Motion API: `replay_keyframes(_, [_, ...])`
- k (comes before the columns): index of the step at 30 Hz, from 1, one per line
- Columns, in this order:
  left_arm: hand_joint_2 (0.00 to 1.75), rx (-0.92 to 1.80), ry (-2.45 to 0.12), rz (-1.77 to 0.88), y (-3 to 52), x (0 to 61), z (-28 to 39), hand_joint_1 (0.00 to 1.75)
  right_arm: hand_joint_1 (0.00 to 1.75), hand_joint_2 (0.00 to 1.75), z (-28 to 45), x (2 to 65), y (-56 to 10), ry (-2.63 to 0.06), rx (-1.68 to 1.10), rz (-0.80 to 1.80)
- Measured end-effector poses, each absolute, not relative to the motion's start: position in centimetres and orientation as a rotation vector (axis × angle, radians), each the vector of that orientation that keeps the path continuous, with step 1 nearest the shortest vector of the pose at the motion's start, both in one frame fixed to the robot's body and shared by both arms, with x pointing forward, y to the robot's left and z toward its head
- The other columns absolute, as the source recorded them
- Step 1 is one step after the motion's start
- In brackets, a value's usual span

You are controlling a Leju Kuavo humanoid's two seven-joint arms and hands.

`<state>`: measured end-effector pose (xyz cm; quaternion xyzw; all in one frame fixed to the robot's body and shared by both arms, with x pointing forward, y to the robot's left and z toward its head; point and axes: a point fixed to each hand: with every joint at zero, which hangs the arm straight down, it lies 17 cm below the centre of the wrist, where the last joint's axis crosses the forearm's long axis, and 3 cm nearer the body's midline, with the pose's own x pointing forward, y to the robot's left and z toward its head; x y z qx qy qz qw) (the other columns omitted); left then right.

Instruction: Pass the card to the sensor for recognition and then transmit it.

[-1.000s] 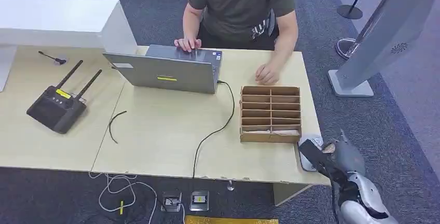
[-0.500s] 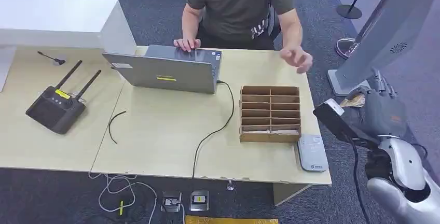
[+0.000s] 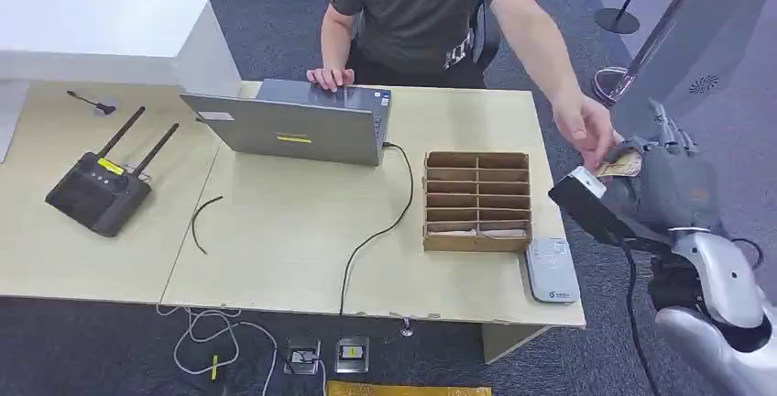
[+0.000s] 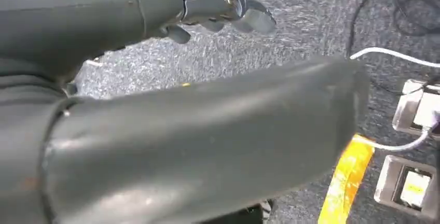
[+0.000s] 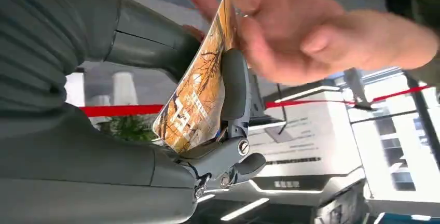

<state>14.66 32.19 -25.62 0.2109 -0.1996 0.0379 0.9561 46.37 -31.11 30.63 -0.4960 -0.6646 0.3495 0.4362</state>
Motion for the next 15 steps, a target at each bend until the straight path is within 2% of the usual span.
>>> replay_keyframes(12, [0.00,0.406,-0.413,0.038,31.1,15.8,-25.5,0.00,1.75,1.75,27.2,48.3,-27.6,-1.640,-1.152,0.925])
replay_keyframes(13, [0.00,0.404,-0.414,0.034,31.0,15.9,-25.5,0.00,0.00,1.75,27.0,48.4,-27.5,-1.637,-1.151,0.926])
replay_keyframes(14, [0.00,0.404,-0.415,0.031,30.9,16.0,-25.4,0.00,0.00,1.75,26.8,48.6,-27.6,-1.631,-1.151,0.927])
replay_keyframes(15, [0.00,0.402,-0.416,0.028,30.8,16.1,-25.4,0.00,0.00,0.00,26.6,48.6,-27.5,-1.627,-1.152,0.929])
